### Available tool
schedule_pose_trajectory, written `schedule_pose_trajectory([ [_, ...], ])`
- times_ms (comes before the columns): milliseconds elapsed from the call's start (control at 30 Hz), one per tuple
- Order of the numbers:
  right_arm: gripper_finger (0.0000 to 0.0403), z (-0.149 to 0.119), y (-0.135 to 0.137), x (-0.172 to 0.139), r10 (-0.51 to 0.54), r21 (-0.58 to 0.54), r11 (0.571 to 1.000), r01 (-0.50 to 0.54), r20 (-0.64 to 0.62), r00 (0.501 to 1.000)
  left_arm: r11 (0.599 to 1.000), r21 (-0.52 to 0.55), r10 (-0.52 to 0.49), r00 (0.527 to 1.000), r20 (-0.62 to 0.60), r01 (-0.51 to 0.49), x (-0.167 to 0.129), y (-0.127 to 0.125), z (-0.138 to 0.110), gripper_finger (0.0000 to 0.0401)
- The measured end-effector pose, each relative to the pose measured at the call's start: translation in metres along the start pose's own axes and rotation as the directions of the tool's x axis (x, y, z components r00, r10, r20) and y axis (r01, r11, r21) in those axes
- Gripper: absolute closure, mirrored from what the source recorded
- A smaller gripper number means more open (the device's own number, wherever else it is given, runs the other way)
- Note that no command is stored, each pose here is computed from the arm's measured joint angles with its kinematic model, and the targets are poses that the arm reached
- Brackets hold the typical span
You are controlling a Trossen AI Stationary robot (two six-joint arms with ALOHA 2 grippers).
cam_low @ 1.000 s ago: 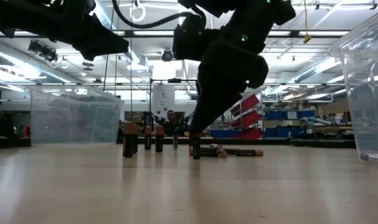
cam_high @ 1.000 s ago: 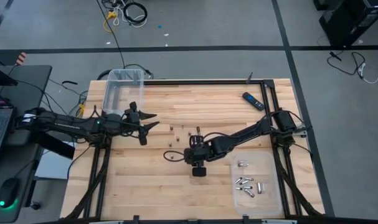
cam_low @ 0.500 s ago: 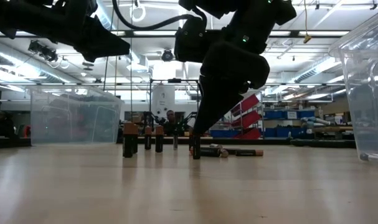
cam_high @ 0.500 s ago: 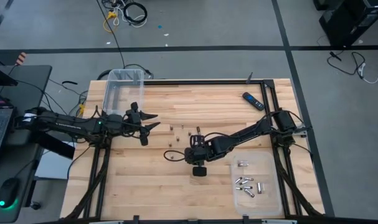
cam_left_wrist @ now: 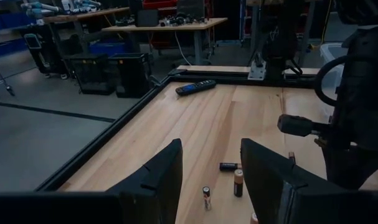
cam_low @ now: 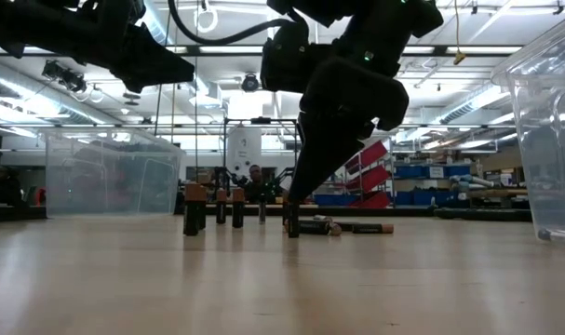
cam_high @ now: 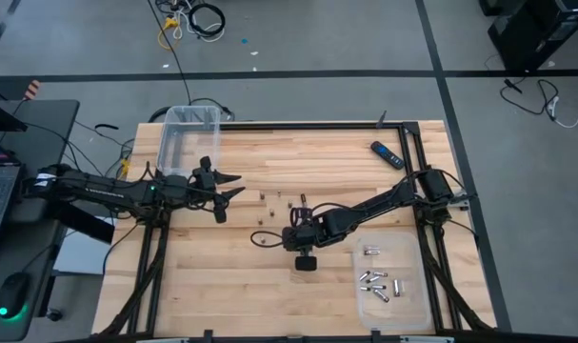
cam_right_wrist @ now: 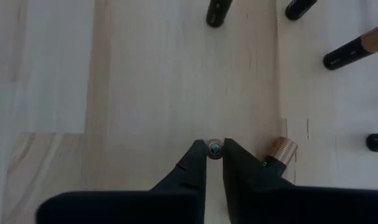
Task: Sort batteries
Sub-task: Put the black and copper battery into the top transparent bin
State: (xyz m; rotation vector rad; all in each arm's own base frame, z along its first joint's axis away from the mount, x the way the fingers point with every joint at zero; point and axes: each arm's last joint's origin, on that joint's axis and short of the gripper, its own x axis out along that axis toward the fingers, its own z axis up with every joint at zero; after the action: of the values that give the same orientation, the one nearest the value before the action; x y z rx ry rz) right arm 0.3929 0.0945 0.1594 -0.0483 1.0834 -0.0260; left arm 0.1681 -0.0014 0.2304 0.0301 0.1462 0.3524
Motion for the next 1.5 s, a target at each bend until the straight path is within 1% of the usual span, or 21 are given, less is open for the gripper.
schedule_pose_trajectory([
  [67, 0.0388, 0.0, 0.0, 0.0, 0.001, -0.008, 1.0, -0.001, 0.001, 1.0, 1.0, 0.0, 0.0, 1.0, 0.0, 0.0, 0.0, 0.0, 0.0, 0.024],
  [133, 0.0393, 0.0, 0.0, 0.0, 0.003, -0.01, 1.0, -0.003, 0.001, 1.0, 1.0, 0.0, 0.0, 1.0, 0.0, 0.0, 0.0, 0.0, 0.0, 0.024],
  [300, 0.0385, 0.001, 0.0, 0.0, -0.001, -0.019, 1.0, 0.001, 0.006, 1.0, 1.0, 0.0, 0.0, 1.0, 0.0, 0.0, 0.0, 0.0, 0.0, 0.024],
  [400, 0.0389, 0.003, -0.002, -0.005, -0.04, -0.064, 0.997, 0.042, 0.027, 0.999, 1.0, 0.0, 0.0, 1.0, 0.0, 0.0, 0.0, 0.0, 0.0, 0.024],
  [567, 0.0393, 0.015, -0.007, -0.032, -0.092, -0.099, 0.989, 0.107, 0.142, 0.986, 1.0, 0.004, 0.0, 1.0, 0.006, 0.0, 0.0, 0.0, 0.001, 0.024],
  [633, 0.0393, 0.021, -0.008, -0.045, -0.097, -0.118, 0.985, 0.124, 0.213, 0.972, 1.0, 0.014, -0.003, 1.0, 0.021, 0.003, 0.0, 0.0, 0.002, 0.024],
  [667, 0.0393, 0.025, -0.008, -0.052, -0.093, -0.131, 0.983, 0.129, 0.255, 0.963, 1.0, 0.019, -0.021, 0.999, 0.032, 0.02, 0.0, -0.001, 0.003, 0.024],
  [733, 0.0393, 0.034, -0.009, -0.069, -0.08, -0.157, 0.977, 0.143, 0.352, 0.933, 0.995, 0.041, -0.095, 0.994, 0.061, 0.093, 0.0, -0.003, 0.006, 0.024],
  [800, 0.0393, 0.043, -0.01, -0.081, -0.07, -0.187, 0.968, 0.168, 0.443, 0.894, 0.972, 0.086, -0.225, 0.97, 0.096, 0.217, -0.001, -0.006, 0.01, 0.024],
  [900, 0.0393, 0.054, -0.009, -0.091, -0.045, -0.25, 0.943, 0.218, 0.555, 0.831, 0.902, 0.173, -0.417, 0.901, 0.118, 0.395, -0.003, -0.012, 0.012, 0.024],
  [1000, 0.0393, 0.064, -0.008, -0.099, -0.018, -0.297, 0.913, 0.279, 0.654, 0.757, 0.838, 0.234, -0.527, 0.842, 0.112, 0.493, -0.005, -0.015, 0.011, 0.024],
  [1033, 0.0393, 0.066, -0.007, -0.101, -0.007, -0.31, 0.904, 0.294, 0.677, 0.736, 0.824, 0.248, -0.547, 0.83, 0.109, 0.51, -0.005, -0.016, 0.011, 0.024],
  [1100, 0.0393, 0.069, -0.007, -0.105, 0.027, -0.338, 0.889, 0.308, 0.711, 0.703, 0.817, 0.253, -0.554, 0.826, 0.099, 0.518, -0.005, -0.016, 0.01, 0.024],
  [1267, 0.0393, 0.076, -0.007, -0.113, 0.039, -0.349, 0.854, 0.386, 0.783, 0.621, 0.82, 0.253, -0.553, 0.824, 0.12, 0.514, -0.005, -0.016, 0.012, 0.024],
  [1400, 0.0393, 0.081, -0.012, -0.116, 0.027, -0.341, 0.829, 0.443, 0.816, 0.578, 0.83, 0.219, -0.552, 0.813, 0.185, 0.514, -0.006, -0.016, 0.018, 0.024],
  [1500, 0.0393, 0.084, -0.015, -0.12, 0.019, -0.324, 0.813, 0.484, 0.845, 0.534, 0.833, 0.204, -0.55, 0.806, 0.217, 0.514, -0.006, -0.016, 0.021, 0.024],
])
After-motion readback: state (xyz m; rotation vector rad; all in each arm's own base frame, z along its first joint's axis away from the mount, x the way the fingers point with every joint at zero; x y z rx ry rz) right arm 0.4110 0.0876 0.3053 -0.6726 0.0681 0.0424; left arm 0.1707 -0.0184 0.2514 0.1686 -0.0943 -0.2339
